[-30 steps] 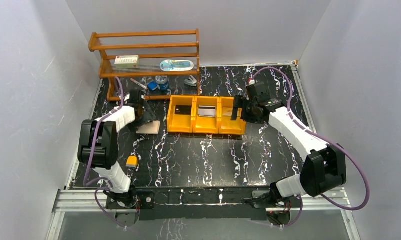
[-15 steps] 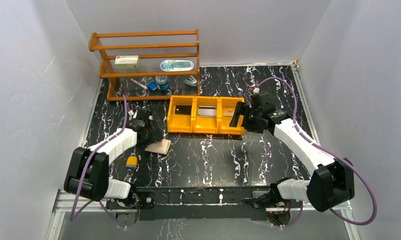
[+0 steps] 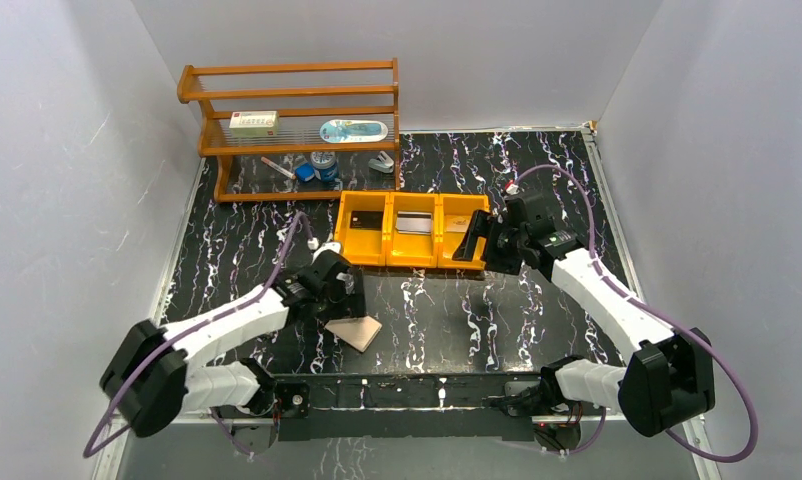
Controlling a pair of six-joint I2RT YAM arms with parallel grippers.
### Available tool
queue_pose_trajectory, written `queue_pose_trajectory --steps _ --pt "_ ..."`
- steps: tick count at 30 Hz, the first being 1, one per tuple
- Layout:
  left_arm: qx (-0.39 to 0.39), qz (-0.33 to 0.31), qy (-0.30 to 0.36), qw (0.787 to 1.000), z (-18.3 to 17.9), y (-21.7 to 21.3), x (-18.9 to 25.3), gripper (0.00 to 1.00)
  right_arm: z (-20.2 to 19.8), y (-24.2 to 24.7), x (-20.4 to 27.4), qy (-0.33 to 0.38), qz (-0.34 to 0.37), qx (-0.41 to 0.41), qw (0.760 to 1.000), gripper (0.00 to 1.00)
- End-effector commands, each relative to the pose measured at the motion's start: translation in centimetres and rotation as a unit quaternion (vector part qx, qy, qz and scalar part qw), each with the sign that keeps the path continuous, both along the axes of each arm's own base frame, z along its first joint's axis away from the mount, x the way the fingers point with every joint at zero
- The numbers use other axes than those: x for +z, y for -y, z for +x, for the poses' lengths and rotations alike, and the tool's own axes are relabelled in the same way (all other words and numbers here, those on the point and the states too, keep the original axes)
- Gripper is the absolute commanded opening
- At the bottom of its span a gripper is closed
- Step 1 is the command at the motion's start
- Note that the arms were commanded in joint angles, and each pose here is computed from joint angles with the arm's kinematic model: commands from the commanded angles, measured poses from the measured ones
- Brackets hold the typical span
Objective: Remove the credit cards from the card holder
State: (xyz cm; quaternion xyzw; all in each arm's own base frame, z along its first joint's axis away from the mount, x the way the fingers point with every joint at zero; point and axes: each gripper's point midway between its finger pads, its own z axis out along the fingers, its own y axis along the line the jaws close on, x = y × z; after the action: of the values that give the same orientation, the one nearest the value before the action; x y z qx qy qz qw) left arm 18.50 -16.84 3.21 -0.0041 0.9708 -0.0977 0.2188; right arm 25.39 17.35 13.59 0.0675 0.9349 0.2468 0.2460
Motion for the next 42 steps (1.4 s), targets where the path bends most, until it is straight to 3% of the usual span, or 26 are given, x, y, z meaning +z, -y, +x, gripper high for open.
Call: queue_pose_trajectory --steps 1,4,11,19,23,26,32,37,42 --pt "0.056 -0.021 0.11 0.992 2.5 -1.2 5.9 0.98 -0.5 -2.4 2.1 0.036 0.057 0.064 0.996 0.91" --pt "0.109 -0.03 0.149 0.982 2.8 -3.0 8.0 0.98 -0.9 -4.0 2.4 0.046 0.069 0.104 0.991 0.88" --pt "0.231 0.008 0.12 0.966 0.3 -7.5 6.2 0.98 -2.5 -10.4 2.6 0.082 0.056 0.202 0.974 0.81" --pt "0.376 0.075 0.15 0.911 -1.3 -13.5 7.4 0.98 -4.9 -18.5 0.4 0.169 -0.028 0.307 0.936 0.76" --pt "0.427 0.1 0.147 0.887 -2.4 -15.3 7.9 0.98 -6.4 -22.9 -2.4 0.156 -0.056 0.348 0.923 0.62" --pt "0.439 0.107 0.155 0.879 -2.7 -16.1 8.4 0.98 -7.7 -24.4 -5.1 0.122 -0.085 0.374 0.915 0.58" --pt "0.46 0.077 0.179 0.866 -3.0 -16.9 9.4 0.98 -10.3 -27.0 -7.2 0.11 -0.104 0.411 0.899 0.59" --pt "0.457 0.079 0.181 0.867 -2.9 -16.9 9.6 0.98 -9.8 -26.0 -9.2 0.102 -0.15 0.401 0.898 0.54" --pt "0.451 0.079 0.183 0.87 -2.8 -16.9 9.7 0.98 -9.1 -24.0 -10.2 0.1 -0.193 0.373 0.902 0.41"
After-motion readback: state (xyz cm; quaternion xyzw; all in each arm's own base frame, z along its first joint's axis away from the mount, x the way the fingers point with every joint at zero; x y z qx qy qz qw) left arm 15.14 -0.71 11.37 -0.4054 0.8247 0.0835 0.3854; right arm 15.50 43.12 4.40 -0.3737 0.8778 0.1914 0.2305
